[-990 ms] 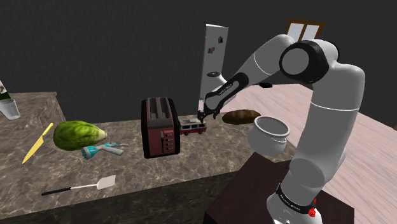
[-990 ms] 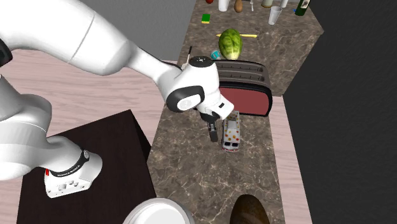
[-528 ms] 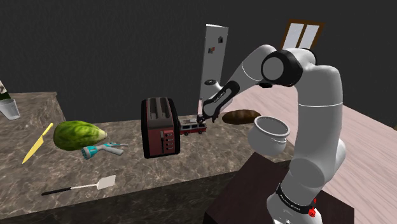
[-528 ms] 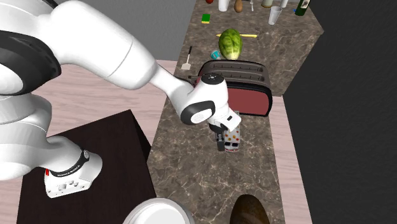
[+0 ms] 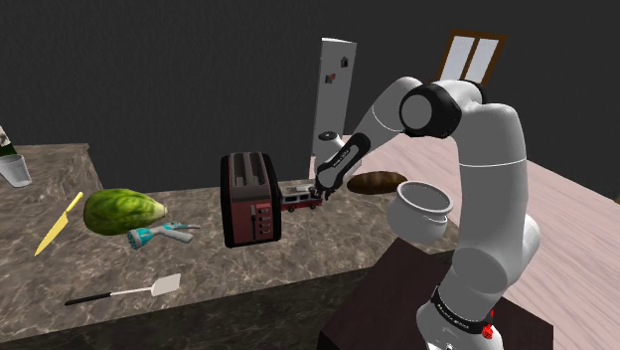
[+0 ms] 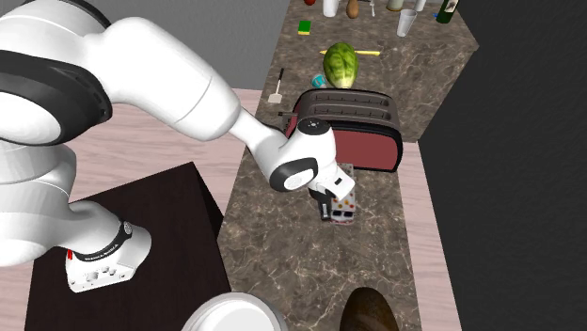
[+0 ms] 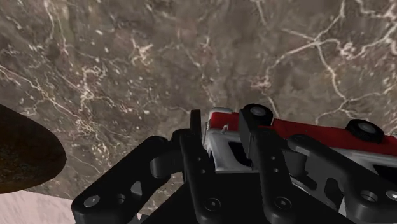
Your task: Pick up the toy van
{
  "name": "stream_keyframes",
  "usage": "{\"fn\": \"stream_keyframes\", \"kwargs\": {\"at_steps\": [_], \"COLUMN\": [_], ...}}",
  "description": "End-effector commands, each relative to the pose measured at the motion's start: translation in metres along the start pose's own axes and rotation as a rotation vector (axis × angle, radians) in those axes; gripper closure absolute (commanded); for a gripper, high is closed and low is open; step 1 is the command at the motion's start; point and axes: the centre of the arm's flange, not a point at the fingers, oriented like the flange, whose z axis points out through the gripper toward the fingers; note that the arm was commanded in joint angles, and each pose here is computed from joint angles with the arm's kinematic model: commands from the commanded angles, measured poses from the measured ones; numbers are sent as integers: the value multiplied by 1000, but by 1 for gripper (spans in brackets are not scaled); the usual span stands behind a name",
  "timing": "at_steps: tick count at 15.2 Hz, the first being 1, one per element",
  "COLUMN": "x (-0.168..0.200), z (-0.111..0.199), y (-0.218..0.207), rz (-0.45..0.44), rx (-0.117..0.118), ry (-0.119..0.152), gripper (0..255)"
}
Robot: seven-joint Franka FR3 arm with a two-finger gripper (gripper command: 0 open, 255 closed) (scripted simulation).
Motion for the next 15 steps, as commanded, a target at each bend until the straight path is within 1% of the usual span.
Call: {"fn": "stream_keyframes", "kwargs": {"at_steps": [1,8,15], "x": [0,0,6], "z": [0,1,-35], "y": [0,0,5], "rz": [0,0,0], "rx": [0,0,0], "ry": [0,0,0], "gripper": [255,255,255]}}
